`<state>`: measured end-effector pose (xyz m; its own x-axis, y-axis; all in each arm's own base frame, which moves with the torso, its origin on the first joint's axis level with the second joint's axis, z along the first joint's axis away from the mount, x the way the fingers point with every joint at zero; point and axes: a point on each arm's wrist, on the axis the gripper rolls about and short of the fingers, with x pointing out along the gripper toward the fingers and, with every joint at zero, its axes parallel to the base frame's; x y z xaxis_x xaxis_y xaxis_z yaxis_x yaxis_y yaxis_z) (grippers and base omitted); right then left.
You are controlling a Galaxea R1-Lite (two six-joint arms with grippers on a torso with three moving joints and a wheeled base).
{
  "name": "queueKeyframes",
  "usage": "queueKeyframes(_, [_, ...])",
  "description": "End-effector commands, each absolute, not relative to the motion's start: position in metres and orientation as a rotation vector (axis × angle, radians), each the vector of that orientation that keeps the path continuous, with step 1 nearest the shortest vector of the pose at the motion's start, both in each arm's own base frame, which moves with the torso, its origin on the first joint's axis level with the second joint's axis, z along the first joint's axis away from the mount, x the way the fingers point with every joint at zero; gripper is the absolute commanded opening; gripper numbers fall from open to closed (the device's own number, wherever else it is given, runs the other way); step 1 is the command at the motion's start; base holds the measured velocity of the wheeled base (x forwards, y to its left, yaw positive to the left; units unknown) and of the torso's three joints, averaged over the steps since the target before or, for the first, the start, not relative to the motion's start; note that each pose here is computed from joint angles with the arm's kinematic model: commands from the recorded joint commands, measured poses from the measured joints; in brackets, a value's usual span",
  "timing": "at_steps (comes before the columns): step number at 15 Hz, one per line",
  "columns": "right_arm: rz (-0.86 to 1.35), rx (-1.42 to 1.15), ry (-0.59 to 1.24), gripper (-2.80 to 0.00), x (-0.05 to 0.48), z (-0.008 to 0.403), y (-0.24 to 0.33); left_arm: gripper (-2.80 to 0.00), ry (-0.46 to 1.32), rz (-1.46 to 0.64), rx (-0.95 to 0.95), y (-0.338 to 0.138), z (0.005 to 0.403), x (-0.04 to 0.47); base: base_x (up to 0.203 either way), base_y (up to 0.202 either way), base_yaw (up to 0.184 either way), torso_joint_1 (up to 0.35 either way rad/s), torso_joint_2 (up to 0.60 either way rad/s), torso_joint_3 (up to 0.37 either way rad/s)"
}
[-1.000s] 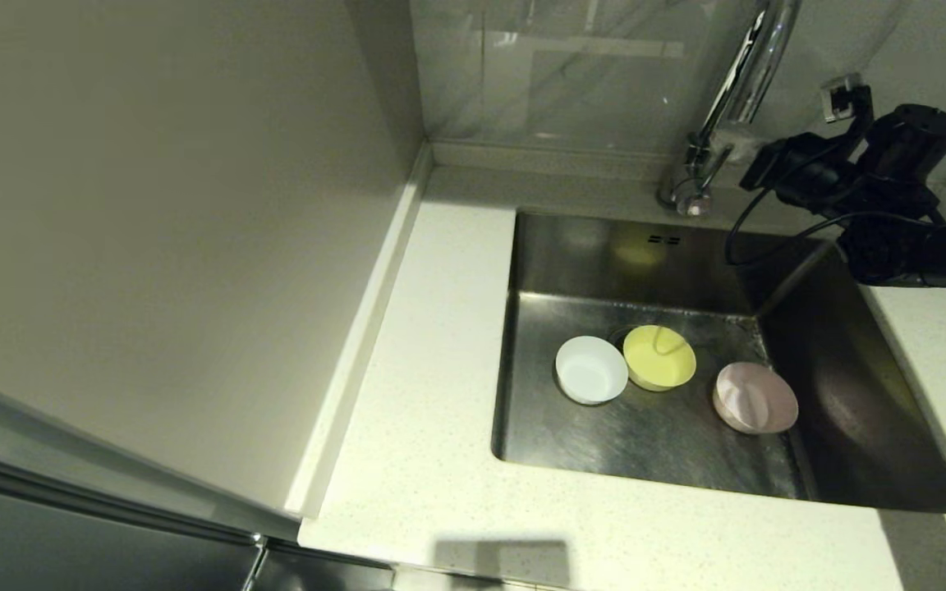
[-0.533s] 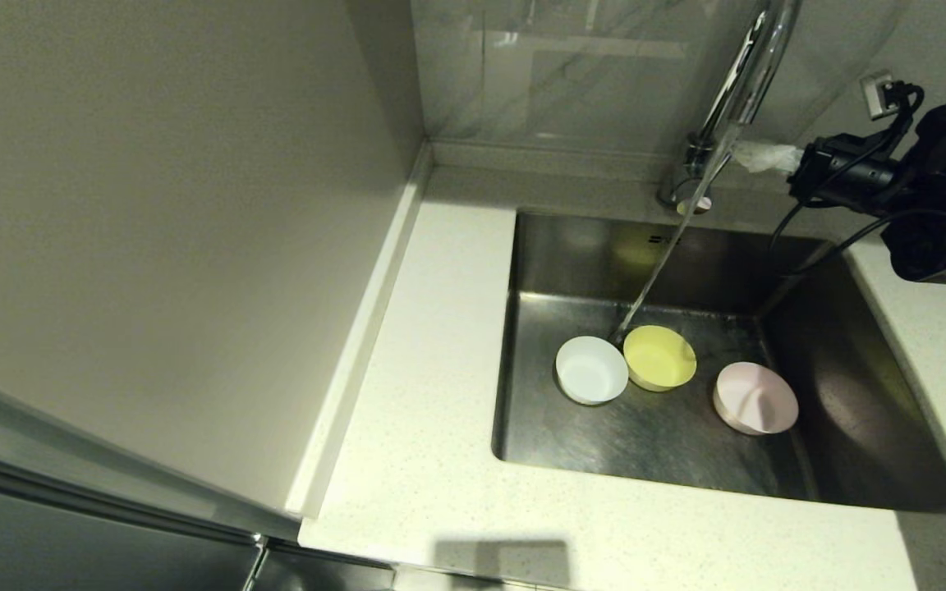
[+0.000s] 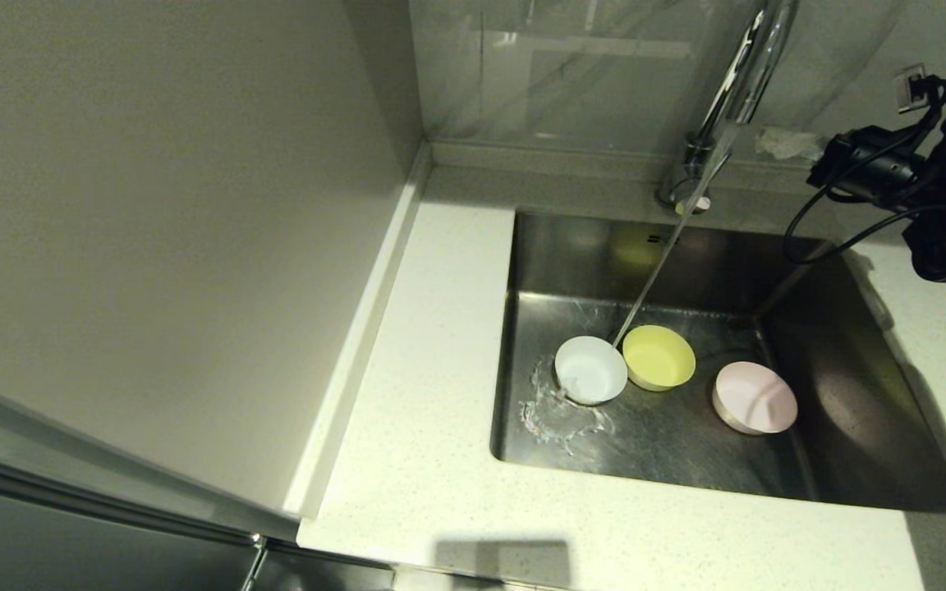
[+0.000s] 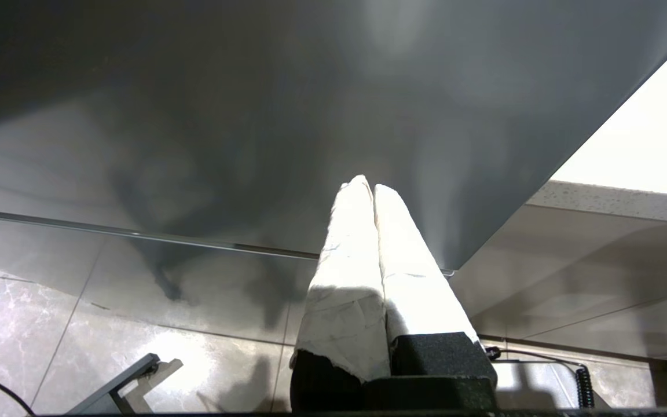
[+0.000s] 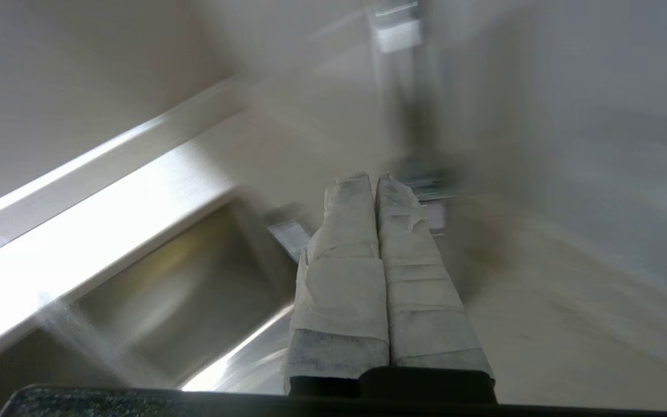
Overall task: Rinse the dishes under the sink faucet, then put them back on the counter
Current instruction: Turn on the faucet, then wait for the water to rinse the bowl
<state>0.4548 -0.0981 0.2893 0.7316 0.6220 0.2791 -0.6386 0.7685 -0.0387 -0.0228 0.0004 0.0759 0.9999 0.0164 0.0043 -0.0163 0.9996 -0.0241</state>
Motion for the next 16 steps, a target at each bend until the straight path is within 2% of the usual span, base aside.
queueKeyframes(1, [0.633, 0.069, -0.290, -2.80, 0.445, 0.295, -0.100, -2.80, -0.006, 0.017, -0.025, 0.000, 0.076, -0.023, 0.000, 0.000, 0.000, 0.000, 0.00, 0.000])
queueKeyframes(4, [0.538, 0.040, -0.234, -2.80, 0.436, 0.274, -0.107, -2.80, -0.006, 0.017, -0.025, 0.000, 0.076, -0.023, 0.000, 0.000, 0.000, 0.000, 0.00, 0.000])
queueKeyframes(6, [0.392, 0.021, -0.197, -2.80, 0.427, 0.267, -0.109, -2.80, -0.006, 0.017, -0.025, 0.000, 0.076, -0.023, 0.000, 0.000, 0.000, 0.000, 0.00, 0.000])
queueKeyframes(9, [0.150, -0.005, -0.006, -2.80, 0.411, 0.263, -0.109, -2.80, -0.006, 0.017, -0.025, 0.000, 0.076, -0.023, 0.000, 0.000, 0.000, 0.000, 0.00, 0.000])
queueKeyframes(11, [0.003, 0.015, 0.115, -2.80, 0.388, 0.277, -0.106, -2.80, -0.006, 0.017, -0.025, 0.000, 0.076, -0.023, 0.000, 0.000, 0.000, 0.000, 0.00, 0.000])
queueKeyframes(16, [-0.183, 0.170, 0.349, -2.80, 0.317, 0.298, -0.090, -2.80, -0.006, 0.017, -0.025, 0.000, 0.076, -0.023, 0.000, 0.000, 0.000, 0.000, 0.00, 0.000])
